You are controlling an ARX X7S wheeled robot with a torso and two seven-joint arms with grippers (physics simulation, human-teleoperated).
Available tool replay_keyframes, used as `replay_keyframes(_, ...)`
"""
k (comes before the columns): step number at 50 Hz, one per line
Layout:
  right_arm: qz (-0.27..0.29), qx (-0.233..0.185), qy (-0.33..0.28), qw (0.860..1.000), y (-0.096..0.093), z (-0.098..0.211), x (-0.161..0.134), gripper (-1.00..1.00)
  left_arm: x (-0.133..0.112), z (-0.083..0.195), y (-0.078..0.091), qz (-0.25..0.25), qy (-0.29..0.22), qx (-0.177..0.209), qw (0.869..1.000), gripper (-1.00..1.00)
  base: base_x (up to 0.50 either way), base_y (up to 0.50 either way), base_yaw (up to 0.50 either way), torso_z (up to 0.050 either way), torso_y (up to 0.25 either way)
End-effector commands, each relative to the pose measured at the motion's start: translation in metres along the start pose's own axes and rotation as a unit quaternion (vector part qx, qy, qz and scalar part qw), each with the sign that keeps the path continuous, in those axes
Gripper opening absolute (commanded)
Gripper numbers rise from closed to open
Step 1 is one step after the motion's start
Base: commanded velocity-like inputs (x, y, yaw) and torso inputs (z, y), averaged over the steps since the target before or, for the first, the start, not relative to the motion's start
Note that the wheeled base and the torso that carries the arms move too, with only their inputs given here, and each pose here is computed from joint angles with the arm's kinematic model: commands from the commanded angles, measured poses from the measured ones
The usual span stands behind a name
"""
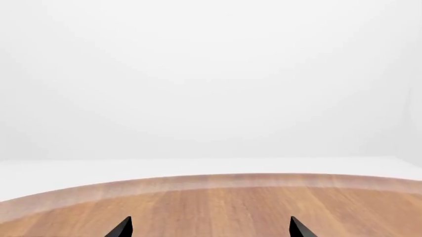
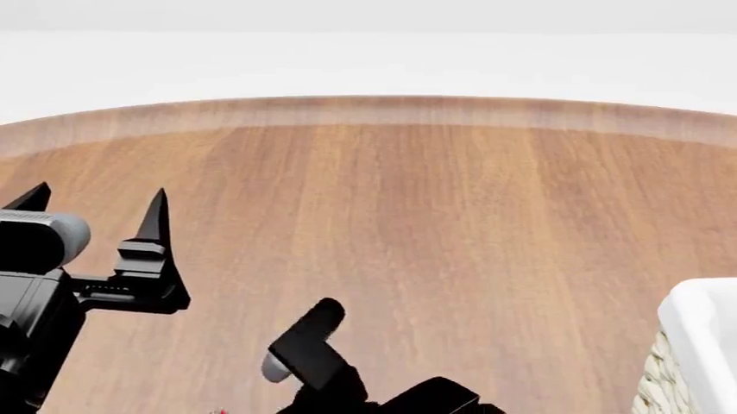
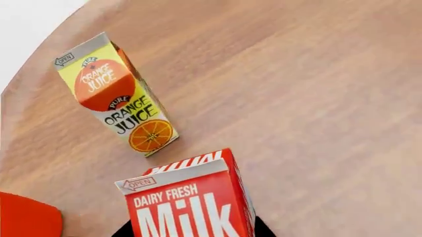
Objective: Pick the milk and place it in the basket.
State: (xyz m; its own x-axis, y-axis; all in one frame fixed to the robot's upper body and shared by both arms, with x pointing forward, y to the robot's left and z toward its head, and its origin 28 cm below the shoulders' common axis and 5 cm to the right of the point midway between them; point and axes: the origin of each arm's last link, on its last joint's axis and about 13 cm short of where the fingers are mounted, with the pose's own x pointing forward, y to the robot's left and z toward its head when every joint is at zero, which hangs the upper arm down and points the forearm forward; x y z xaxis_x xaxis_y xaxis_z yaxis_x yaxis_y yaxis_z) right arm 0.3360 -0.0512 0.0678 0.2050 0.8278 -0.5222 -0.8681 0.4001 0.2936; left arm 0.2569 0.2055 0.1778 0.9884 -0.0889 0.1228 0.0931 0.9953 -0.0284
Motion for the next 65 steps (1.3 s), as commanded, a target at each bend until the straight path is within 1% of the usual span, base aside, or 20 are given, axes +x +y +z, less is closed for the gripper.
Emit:
replay_keyframes(1, -0.266, 0.067, -0.114, 0.955, -0.012, 0.043, -0.068, -1.00, 0.002, 0.001, 0.003, 0.006, 0.000, -0.001, 1.000, 1.00, 0.00, 0.00, 0.00, 0.000, 0.000)
replay_keyframes(8, -0.344, 0.096, -0.164, 0.920, 0.001, 0.067, -0.117, -1.00, 0.002, 0.000, 0.002, 0.006, 0.000, -0.001, 1.000, 1.00, 0.00, 0.00, 0.00, 0.000, 0.000)
replay_keyframes(18, -0.394, 0.094, -0.181, 0.896, 0.018, 0.089, -0.151, -1.00, 0.004, -0.003, 0.003, 0.007, 0.003, 0.000, 1.000, 1.00, 0.00, 0.00, 0.00, 0.000, 0.000)
replay_keyframes(23, -0.429, 0.103, -0.194, 0.876, 0.027, 0.099, -0.171, -1.00, 0.004, -0.003, 0.003, 0.006, 0.003, 0.000, 1.000, 1.00, 0.00, 0.00, 0.00, 0.000, 0.002)
replay_keyframes(30, -0.489, 0.118, -0.228, 0.834, 0.040, 0.103, -0.203, -1.00, 0.004, -0.003, 0.003, 0.007, 0.004, -0.001, 1.000, 1.00, 0.00, 0.00, 0.00, 0.000, 0.001)
replay_keyframes(32, -0.515, 0.124, -0.234, 0.815, 0.041, 0.100, -0.212, -1.00, 0.004, -0.003, 0.003, 0.006, 0.003, -0.001, 1.000, 1.00, 0.00, 0.00, 0.00, 0.000, 0.000)
replay_keyframes(34, -0.531, 0.128, -0.238, 0.803, 0.042, 0.098, -0.219, -1.00, 0.004, -0.003, 0.003, 0.007, 0.004, 0.000, 1.000, 1.00, 0.00, 0.00, 0.00, 0.000, 0.000)
replay_keyframes(35, -0.554, 0.129, -0.238, 0.787, 0.042, 0.097, -0.227, -1.00, 0.003, -0.003, 0.003, 0.006, 0.003, 0.000, 1.000, 1.00, 0.00, 0.00, 0.00, 0.000, 0.000)
replay_keyframes(37, -0.577, 0.133, -0.236, 0.770, 0.042, 0.096, -0.234, -1.00, 0.004, -0.002, 0.003, 0.006, 0.003, 0.000, 1.000, 1.00, 0.00, 0.00, 0.00, 0.000, 0.005)
replay_keyframes(39, -0.580, 0.141, -0.241, 0.765, 0.042, 0.095, -0.239, -1.00, 0.004, -0.002, 0.003, 0.006, 0.003, 0.001, 1.000, 1.00, 0.00, 0.00, 0.00, 0.000, 0.000)
replay_keyframes(40, -0.594, 0.141, -0.240, 0.755, 0.042, 0.094, -0.245, -1.00, 0.004, -0.002, 0.003, 0.006, 0.002, 0.001, 1.000, 1.00, 0.00, 0.00, 0.00, 0.000, 0.000)
replay_keyframes(42, -0.596, 0.152, -0.247, 0.749, 0.042, 0.093, -0.250, -1.00, 0.004, -0.002, 0.003, 0.006, 0.002, 0.001, 1.000, 1.00, 0.00, 0.00, 0.00, 0.000, 0.000)
replay_keyframes(43, -0.606, 0.155, -0.247, 0.740, 0.041, 0.091, -0.254, -1.00, 0.004, -0.002, 0.003, 0.007, 0.002, 0.000, 1.000, 1.00, 0.00, 0.00, 0.00, 0.000, 0.000)
replay_keyframes(46, -0.620, 0.165, -0.250, 0.725, 0.041, 0.086, -0.260, -1.00, 0.004, -0.003, 0.004, 0.008, 0.003, 0.001, 1.000, 1.00, 0.00, 0.00, 0.00, 0.000, 0.003)
replay_keyframes(50, -0.629, 0.174, -0.259, 0.712, 0.045, 0.082, -0.268, -1.00, 0.005, -0.003, 0.004, 0.008, 0.004, 0.002, 1.000, 1.00, 0.00, 0.00, 0.00, 0.000, 0.000)
replay_keyframes(52, -0.640, 0.184, -0.261, 0.698, 0.046, 0.078, -0.272, -1.00, 0.005, -0.003, 0.004, 0.007, 0.004, 0.002, 1.000, 1.00, 0.00, 0.00, 0.00, 0.000, 0.005)
replay_keyframes(53, -0.640, 0.184, -0.261, 0.698, 0.046, 0.078, -0.272, -1.00, 0.005, -0.003, 0.004, 0.007, 0.004, 0.002, 1.000, 1.00, 0.00, 0.00, 0.00, 0.000, 0.000)
replay_keyframes(54, -0.651, 0.188, -0.259, 0.689, 0.046, 0.074, -0.274, -1.00, 0.004, -0.003, 0.004, 0.007, 0.004, 0.002, 1.000, 1.00, 0.00, 0.00, 0.00, 0.000, 0.000)
replay_keyframes(56, -0.655, 0.201, -0.264, 0.679, 0.047, 0.071, -0.276, -1.00, 0.005, -0.004, 0.004, 0.007, 0.004, 0.002, 1.000, 1.00, 0.00, 0.00, 0.00, 0.000, 0.000)
replay_keyframes(65, -0.675, 0.226, -0.273, 0.648, 0.051, 0.060, -0.289, -1.00, 0.005, -0.005, 0.004, 0.007, 0.006, 0.003, 1.000, 1.00, 0.00, 0.00, 0.00, 0.000, 0.001)
